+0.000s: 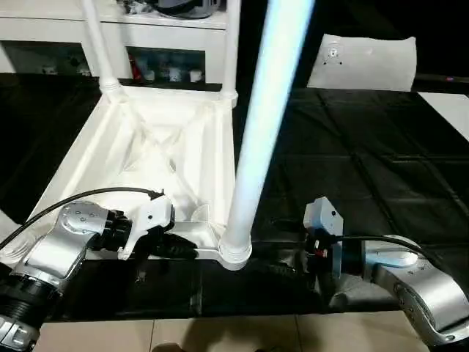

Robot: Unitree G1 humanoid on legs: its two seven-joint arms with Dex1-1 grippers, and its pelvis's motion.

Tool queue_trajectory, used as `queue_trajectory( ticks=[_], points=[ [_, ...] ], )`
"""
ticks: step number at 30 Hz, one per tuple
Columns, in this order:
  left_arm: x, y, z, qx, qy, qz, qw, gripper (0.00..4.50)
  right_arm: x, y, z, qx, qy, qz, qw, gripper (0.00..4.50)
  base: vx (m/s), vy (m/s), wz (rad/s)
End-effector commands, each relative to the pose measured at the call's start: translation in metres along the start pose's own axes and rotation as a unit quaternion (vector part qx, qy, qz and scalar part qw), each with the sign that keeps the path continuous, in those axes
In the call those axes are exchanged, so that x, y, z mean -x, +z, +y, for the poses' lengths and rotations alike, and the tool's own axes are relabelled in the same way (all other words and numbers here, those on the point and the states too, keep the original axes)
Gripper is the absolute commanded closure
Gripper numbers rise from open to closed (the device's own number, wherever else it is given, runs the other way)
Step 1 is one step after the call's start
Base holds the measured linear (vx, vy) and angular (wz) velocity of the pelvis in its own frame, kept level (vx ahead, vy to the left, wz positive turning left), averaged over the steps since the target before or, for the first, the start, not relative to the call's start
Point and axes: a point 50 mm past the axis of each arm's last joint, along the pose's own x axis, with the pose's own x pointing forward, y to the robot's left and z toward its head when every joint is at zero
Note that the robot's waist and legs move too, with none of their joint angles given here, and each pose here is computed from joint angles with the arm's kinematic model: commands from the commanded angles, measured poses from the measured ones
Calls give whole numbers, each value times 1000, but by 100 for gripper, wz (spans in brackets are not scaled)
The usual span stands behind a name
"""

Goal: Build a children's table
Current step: Rotate leg to tighten

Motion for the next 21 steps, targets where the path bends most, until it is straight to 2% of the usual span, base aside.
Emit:
queue_trajectory(
  ticks=[1, 7, 10, 15, 17, 19, 21],
  points=[
    [2, -6, -1, 8, 5, 20, 1000, 445, 1, 7, 0, 18, 5, 0, 1000, 0, 0, 0, 0],
    [0, -5, 2, -22, 12, 25, 999, 445, -1, 8, -1, 20, 5, -1, 1000, 0, 0, 0, 0],
    [-6, -2, 5, -49, 34, 9, 998, 445, -2, 8, -2, 22, 2, -1, 1000, 0, 0, 0, 0],
    [-14, 3, 7, -17, 56, -18, 998, 445, -3, 11, -1, 20, 3, -7, 1000, 0, 0, 0, 0],
    [-15, 4, 6, -7, 47, -29, 998, 395, -3, 10, 0, 20, 6, -6, 1000, 0, 0, 0, 0],
    [-14, 2, 5, -9, 45, -28, 999, 395, -3, 9, 2, 18, 11, -5, 1000, 0, 0, 0, 0],
    [-13, -1, 5, -15, 49, -17, 999, 360, -3, 9, 3, 17, 15, -5, 1000, 0, 0, 0, 0]
  ],
)
